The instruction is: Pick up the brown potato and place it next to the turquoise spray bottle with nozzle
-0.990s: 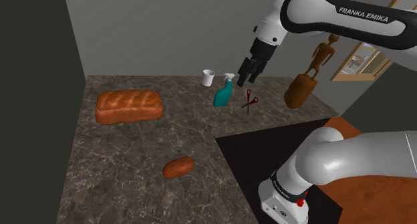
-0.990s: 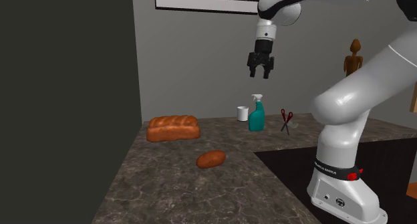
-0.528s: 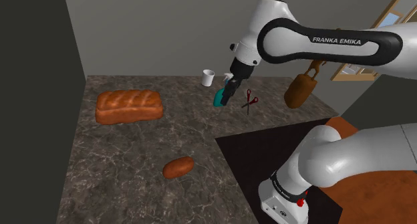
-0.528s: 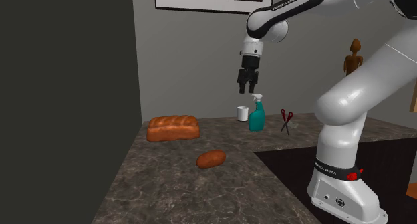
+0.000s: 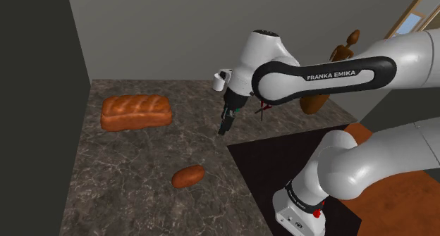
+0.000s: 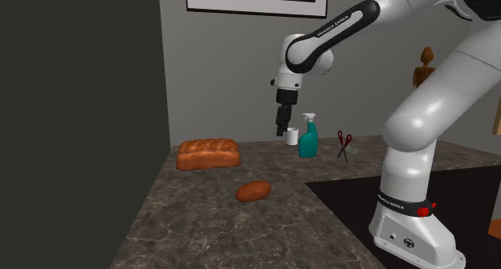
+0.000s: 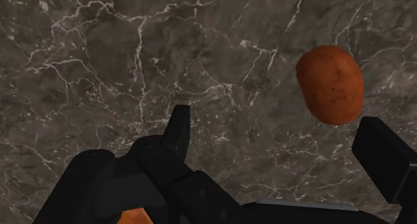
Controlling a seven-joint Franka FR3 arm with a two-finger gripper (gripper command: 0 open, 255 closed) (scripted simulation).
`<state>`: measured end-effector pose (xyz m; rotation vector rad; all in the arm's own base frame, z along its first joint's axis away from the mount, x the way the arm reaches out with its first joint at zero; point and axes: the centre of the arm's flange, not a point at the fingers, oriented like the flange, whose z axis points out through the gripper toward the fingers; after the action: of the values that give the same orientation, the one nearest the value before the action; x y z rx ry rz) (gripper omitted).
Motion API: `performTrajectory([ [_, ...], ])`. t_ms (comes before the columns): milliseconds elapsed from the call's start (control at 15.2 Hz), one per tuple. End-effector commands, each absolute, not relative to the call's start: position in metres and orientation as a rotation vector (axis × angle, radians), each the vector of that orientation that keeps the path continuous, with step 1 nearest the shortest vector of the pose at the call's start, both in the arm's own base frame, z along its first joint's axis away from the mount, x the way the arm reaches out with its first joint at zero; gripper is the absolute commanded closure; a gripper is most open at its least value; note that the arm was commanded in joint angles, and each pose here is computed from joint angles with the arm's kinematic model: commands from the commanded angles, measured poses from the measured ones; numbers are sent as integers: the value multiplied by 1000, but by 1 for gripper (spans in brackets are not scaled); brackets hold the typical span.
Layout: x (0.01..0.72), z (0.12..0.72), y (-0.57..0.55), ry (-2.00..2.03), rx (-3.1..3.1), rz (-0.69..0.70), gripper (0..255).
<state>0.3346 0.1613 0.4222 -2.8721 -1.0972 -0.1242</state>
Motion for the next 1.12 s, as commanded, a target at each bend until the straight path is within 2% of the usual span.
performTrajectory([
  [0,329,400,183,-1224,-2827,-142,0],
  [660,291,297,257,-1807,-2533,-209,0],
  [1056,290,264,264,-1845,-2508,-213,0],
])
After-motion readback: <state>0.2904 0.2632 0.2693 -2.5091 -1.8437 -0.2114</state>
